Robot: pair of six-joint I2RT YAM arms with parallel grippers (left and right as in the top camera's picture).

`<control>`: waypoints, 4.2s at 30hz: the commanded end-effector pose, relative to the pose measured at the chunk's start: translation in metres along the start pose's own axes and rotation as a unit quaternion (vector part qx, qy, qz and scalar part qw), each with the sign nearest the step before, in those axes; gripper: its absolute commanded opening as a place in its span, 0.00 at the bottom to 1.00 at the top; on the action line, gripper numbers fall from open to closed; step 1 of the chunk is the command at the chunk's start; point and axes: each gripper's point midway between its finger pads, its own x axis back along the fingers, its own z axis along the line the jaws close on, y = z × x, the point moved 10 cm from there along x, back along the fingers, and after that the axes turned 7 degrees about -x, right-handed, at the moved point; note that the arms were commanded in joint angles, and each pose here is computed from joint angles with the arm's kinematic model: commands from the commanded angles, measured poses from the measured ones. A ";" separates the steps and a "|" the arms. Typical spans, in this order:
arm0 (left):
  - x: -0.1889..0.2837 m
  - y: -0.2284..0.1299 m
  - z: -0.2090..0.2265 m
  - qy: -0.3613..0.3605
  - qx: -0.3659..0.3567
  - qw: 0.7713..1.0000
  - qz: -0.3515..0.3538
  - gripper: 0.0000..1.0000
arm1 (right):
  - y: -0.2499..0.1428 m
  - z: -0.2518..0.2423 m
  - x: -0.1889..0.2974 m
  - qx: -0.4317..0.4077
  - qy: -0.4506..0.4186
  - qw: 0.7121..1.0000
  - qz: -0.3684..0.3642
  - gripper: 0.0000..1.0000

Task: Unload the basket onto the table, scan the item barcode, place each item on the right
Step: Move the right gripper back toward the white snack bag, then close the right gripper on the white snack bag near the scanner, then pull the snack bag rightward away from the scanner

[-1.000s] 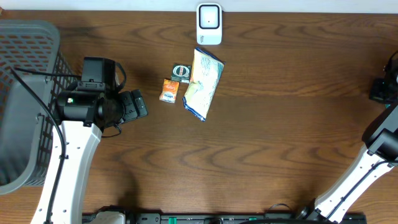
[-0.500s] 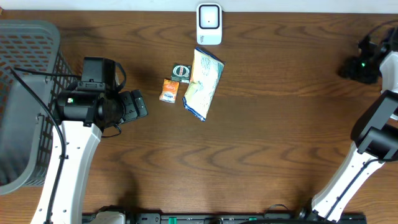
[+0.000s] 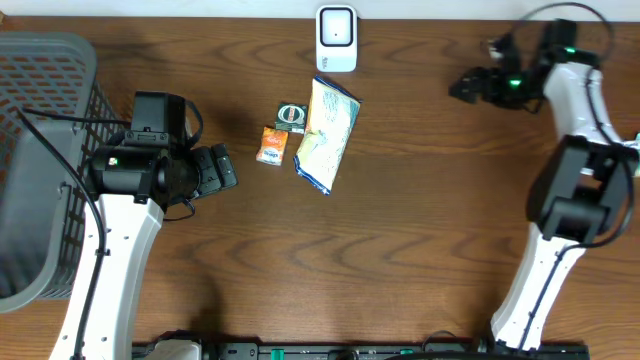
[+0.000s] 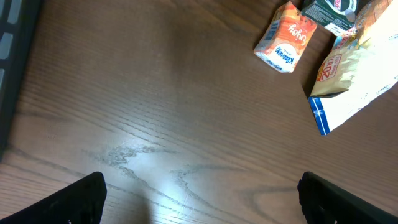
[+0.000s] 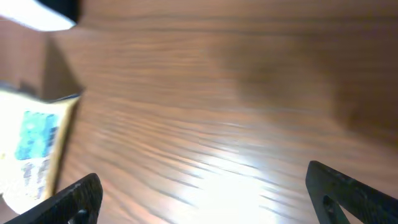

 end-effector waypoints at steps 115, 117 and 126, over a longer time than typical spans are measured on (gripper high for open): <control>0.000 0.000 0.002 0.003 0.002 1.000 0.001 0.98 | -0.170 0.282 -0.174 0.193 -0.345 0.918 0.019 0.51; 0.000 0.000 0.002 0.003 0.002 1.000 0.001 0.98 | -0.170 0.282 -0.174 0.193 -0.344 0.919 0.018 0.37; 0.000 0.000 0.002 0.003 0.002 1.000 0.001 0.97 | -0.172 0.281 -0.169 0.194 -0.353 0.915 0.031 0.05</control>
